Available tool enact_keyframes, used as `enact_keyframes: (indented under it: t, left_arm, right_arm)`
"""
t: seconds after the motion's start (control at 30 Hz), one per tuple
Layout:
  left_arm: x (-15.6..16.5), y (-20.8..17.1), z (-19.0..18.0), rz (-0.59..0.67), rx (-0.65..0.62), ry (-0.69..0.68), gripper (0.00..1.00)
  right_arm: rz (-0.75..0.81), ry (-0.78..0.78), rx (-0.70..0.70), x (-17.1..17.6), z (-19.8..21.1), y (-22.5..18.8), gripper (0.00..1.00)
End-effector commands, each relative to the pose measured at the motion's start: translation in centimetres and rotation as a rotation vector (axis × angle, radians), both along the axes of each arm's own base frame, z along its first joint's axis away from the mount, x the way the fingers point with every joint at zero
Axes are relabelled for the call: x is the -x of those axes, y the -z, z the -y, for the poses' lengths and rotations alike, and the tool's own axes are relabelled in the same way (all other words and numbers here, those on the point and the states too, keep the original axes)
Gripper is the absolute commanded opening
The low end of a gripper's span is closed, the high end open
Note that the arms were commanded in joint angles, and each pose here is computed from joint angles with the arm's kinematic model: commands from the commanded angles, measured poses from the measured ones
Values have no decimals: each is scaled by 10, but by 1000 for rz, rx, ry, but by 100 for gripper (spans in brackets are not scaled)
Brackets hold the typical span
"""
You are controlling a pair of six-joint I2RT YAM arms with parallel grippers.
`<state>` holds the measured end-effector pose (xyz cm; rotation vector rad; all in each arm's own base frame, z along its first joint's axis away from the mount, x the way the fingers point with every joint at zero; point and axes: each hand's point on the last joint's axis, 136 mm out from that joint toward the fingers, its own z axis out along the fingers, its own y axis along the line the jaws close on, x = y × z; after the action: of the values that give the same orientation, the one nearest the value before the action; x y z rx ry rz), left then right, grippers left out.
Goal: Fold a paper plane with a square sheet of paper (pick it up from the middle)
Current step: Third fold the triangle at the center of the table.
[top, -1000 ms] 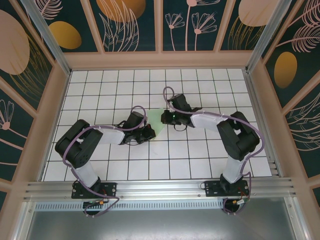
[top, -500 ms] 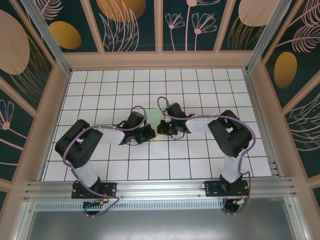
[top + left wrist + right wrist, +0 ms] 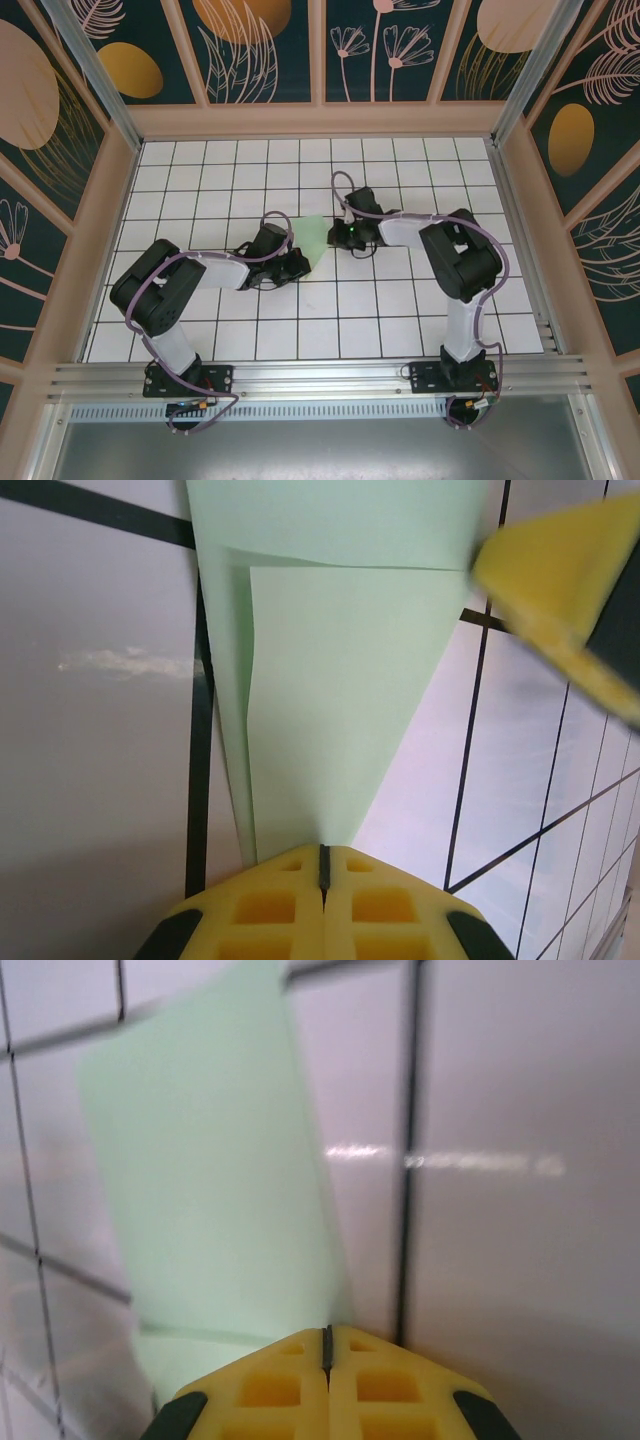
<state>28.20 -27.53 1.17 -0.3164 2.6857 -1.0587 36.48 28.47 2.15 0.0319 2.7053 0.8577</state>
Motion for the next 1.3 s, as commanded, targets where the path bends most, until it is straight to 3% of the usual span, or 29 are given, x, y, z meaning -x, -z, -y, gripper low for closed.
enact_keyframes:
  t: [0.0,0.13,0.2,0.3,0.7,1.07,1.27]
  left_arm:
    - [38,48,-40,-162,-187,-23,0]
    - [36,46,-39,-154,-183,-20,0]
    - [35,45,-38,-150,-182,-19,0]
    - [32,43,-36,-142,-175,-18,0]
    - [25,33,-31,-107,-153,-15,0]
    - [-7,-27,1,110,-3,50,0]
    - [-15,-25,6,117,-24,71,0]
  right_arm:
    - [79,90,89,-27,25,-8,0]
    - [114,68,-8,-16,14,-36,0]
    - [98,10,-121,2,-6,-48,0]
    - [75,-66,-171,30,-33,-52,0]
    - [-56,-111,-109,54,-45,-1,0]
    - [-110,-78,14,56,-28,29,0]
    - [-124,-83,15,59,-28,34,0]
